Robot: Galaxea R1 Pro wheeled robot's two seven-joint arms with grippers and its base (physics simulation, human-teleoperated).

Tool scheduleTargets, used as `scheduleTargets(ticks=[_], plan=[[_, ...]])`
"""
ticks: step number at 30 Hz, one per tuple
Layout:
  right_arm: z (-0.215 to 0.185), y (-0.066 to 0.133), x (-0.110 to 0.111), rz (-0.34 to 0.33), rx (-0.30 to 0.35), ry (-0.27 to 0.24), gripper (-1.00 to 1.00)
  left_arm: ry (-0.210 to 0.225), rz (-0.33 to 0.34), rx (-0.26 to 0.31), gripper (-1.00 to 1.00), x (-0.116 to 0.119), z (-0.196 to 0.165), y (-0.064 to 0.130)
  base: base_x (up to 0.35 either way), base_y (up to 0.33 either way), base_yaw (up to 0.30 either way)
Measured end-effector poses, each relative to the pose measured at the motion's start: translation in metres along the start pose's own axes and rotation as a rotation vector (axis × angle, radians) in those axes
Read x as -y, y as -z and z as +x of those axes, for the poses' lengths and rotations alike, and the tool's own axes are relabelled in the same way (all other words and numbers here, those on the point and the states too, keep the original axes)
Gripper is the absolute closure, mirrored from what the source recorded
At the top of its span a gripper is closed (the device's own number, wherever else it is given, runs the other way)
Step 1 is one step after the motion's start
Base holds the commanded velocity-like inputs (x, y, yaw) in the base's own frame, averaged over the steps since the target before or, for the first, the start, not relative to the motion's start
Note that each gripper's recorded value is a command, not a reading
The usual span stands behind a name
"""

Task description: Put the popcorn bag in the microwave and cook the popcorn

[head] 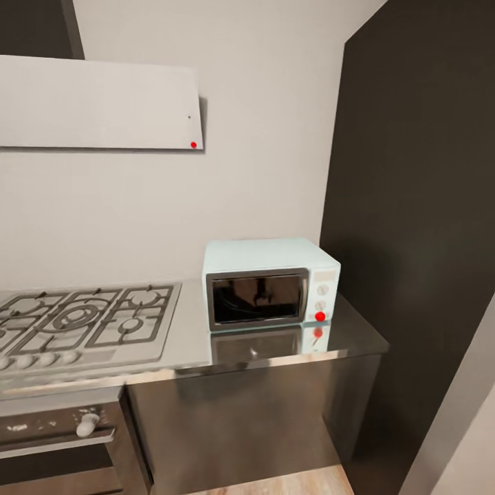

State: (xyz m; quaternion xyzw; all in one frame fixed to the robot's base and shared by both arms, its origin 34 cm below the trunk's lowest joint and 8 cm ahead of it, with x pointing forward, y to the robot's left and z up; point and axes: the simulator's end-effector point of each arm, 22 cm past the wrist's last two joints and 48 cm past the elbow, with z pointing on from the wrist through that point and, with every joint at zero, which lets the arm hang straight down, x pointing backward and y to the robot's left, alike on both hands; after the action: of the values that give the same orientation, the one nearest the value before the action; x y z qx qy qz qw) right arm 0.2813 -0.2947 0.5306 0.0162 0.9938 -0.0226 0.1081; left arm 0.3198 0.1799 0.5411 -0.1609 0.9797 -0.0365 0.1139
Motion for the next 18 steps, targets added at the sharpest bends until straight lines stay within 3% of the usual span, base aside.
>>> scheduleTargets(ticks=[18], plan=[[-0.0017, -0.0002, 0.0033, 0.006, 0.005, 0.002, -1.0, 0.004, 0.0, 0.003, -1.0, 0.0002, -0.0008, -0.0002, 0.008, 0.0, 0.0]])
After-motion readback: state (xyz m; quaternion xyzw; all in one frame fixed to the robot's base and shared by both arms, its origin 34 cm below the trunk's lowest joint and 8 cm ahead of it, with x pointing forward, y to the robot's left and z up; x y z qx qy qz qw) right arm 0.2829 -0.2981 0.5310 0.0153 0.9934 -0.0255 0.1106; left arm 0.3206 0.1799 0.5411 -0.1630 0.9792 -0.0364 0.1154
